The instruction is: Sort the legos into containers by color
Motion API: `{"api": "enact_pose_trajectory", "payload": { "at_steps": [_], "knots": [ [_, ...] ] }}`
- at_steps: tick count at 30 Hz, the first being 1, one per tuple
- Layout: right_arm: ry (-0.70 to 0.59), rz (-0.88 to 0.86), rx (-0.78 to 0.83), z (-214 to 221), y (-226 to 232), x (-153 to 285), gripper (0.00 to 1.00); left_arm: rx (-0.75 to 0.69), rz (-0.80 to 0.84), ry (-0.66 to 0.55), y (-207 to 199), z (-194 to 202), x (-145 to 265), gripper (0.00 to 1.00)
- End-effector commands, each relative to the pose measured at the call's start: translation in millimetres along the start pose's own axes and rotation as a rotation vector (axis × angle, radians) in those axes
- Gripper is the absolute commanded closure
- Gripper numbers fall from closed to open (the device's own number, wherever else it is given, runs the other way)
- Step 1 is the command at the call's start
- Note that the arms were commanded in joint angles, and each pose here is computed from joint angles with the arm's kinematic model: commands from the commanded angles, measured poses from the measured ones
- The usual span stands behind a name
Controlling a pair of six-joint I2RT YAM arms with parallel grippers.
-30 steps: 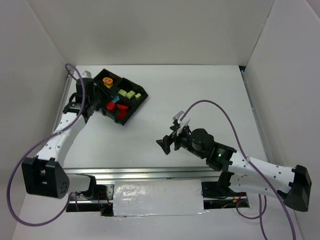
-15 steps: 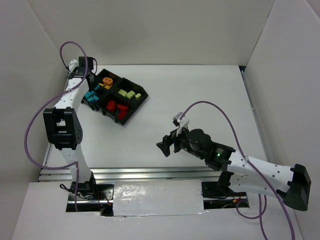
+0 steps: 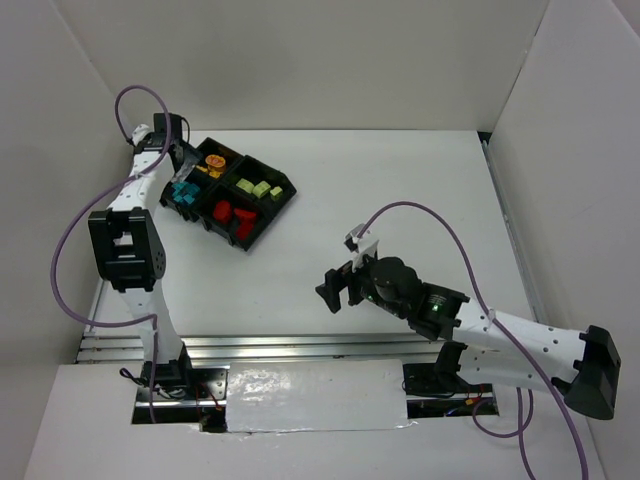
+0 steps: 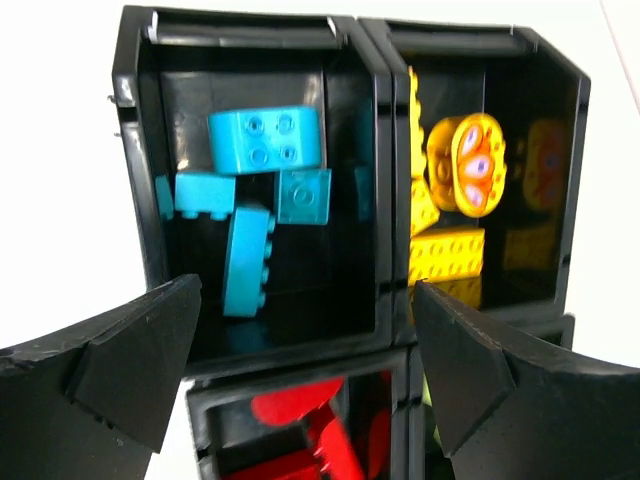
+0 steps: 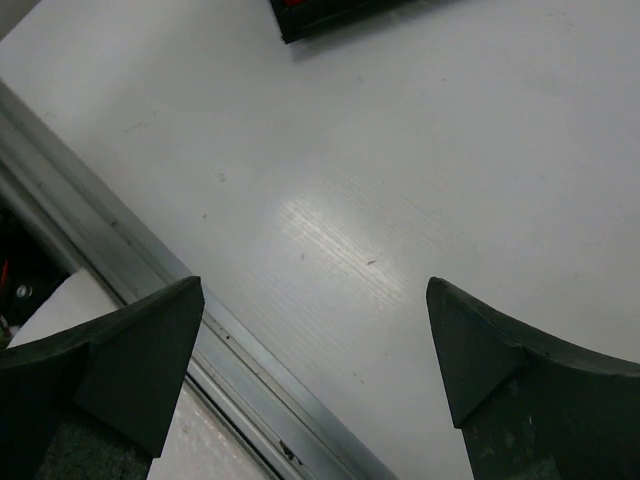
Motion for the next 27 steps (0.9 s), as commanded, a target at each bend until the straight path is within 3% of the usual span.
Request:
{"api": "enact_pose_trajectory", "payload": {
  "at_steps": [1,5,8,12,21,27],
  "knots": [
    [-0.032,0.124,-0.092,-30.0,-16.2,9.1,0.0,-0.049,0.086,0.019,-10.2,-11.6,44.0,0.01],
    [-0.052,0.385,-0.235,-66.5,-55.6,39.0,0.0,-0.223,0.191,0.073,-5.5,11.3,99.6,0.0],
    [-0.018,0.481,-0.255,-70.3,-71.7,66.0,0.0,-0.309,0.296,0.051,-0.4,23.3,156.1,0.01],
    [-0.079,0.526,-0.302,-96.8,-85.9,107.5,0.0,-0.391,0.337,0.003,42.7,29.7,212.8,0.0],
    [-0.2,0.547,-0.364,-103.8,-115.2,210.4,0.0,-0.534,0.447,-0.06,121.8,24.6,267.9,0.01],
    [-0.266,0.532,-0.407,-87.3,-127.5,257.7,0.0,-0.495,0.455,-0.132,162.9,13.4,286.5,0.01]
  ]
}}
Point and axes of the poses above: each gripper's point midway between its finger pads, its own x axis back along the fingers, its own y axis along the line the jaws close on, z = x × y, the point moved 1 cm from there along x, back along the fingers, and after that the axes turned 12 degrees about x, right-handed, at the moved point
